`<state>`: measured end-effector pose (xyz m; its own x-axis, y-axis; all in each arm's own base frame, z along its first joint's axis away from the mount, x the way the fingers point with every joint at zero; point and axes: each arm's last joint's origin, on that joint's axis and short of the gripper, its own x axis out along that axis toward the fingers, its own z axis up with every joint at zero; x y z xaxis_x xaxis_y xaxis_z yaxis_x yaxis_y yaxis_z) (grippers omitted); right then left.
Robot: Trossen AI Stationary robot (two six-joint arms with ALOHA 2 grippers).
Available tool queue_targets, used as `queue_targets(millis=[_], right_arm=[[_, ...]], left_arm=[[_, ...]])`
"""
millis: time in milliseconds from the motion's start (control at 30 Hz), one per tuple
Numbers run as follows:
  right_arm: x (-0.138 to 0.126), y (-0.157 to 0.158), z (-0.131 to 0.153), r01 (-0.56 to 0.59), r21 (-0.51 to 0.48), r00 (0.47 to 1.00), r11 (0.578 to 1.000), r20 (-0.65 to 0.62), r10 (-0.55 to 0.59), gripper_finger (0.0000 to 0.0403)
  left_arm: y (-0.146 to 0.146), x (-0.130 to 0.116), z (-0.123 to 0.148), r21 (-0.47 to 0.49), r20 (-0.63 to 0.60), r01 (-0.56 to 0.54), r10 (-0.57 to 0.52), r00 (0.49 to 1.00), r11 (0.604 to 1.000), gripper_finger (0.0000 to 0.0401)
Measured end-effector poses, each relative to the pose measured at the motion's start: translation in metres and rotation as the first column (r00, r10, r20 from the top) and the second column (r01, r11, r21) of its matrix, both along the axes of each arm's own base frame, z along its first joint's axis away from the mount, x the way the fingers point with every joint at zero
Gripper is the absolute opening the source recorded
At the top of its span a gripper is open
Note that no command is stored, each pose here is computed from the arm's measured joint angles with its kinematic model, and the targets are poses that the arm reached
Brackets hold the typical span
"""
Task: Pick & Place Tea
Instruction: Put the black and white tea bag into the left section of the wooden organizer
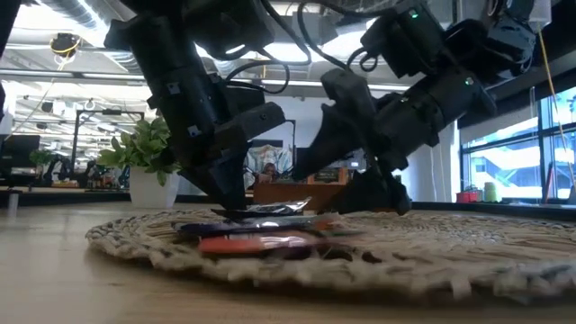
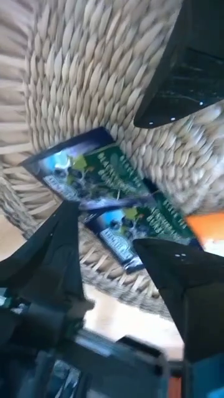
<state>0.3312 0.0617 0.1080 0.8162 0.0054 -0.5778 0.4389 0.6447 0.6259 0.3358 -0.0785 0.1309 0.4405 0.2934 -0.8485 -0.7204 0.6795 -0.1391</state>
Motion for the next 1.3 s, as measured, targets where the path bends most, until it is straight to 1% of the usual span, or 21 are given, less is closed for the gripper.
queue_targets(millis=[167,267,400,533,867,1033,1300], right_arm=[[0.008,0.002,0.000,-0.010,0.011,1.000,1.000,0.007,0.010,0.0307],[0.014,0.003,0.001,-0.029,-0.004,0.999,1.000,0.015,0.029,0.0306],[0.020,0.005,-0.002,-0.038,-0.005,0.999,0.999,0.011,0.038,0.0290],[0.021,0.005,-0.004,-0.041,-0.006,0.999,0.999,0.007,0.041,0.0255],[0.021,0.002,-0.005,-0.050,-0.047,0.999,0.998,0.004,0.051,0.0145],[0.021,-0.002,-0.005,-0.046,-0.056,0.999,0.997,0.002,0.046,0.0104],[0.021,-0.004,-0.005,-0.055,-0.124,0.998,0.991,-0.002,0.055,0.0052]], left_arm=[[-0.001,0.000,0.000,0.001,-0.001,0.003,-0.003,1.000,1.000,0.0004],[-0.002,0.000,0.000,0.006,0.001,0.003,-0.003,1.000,1.000,0.0002],[-0.002,0.000,0.000,0.007,0.001,0.003,-0.003,1.000,1.000,0.0005],[-0.002,0.000,0.000,0.008,0.001,0.004,-0.004,1.000,1.000,0.0002],[-0.004,-0.001,0.000,0.014,0.001,0.014,-0.014,1.000,1.000,0.0002],[-0.006,-0.001,0.000,0.015,0.001,0.019,-0.019,1.000,1.000,0.0004],[-0.006,-0.001,0.000,0.017,0.001,0.019,-0.019,1.000,1.000,0.0002]])
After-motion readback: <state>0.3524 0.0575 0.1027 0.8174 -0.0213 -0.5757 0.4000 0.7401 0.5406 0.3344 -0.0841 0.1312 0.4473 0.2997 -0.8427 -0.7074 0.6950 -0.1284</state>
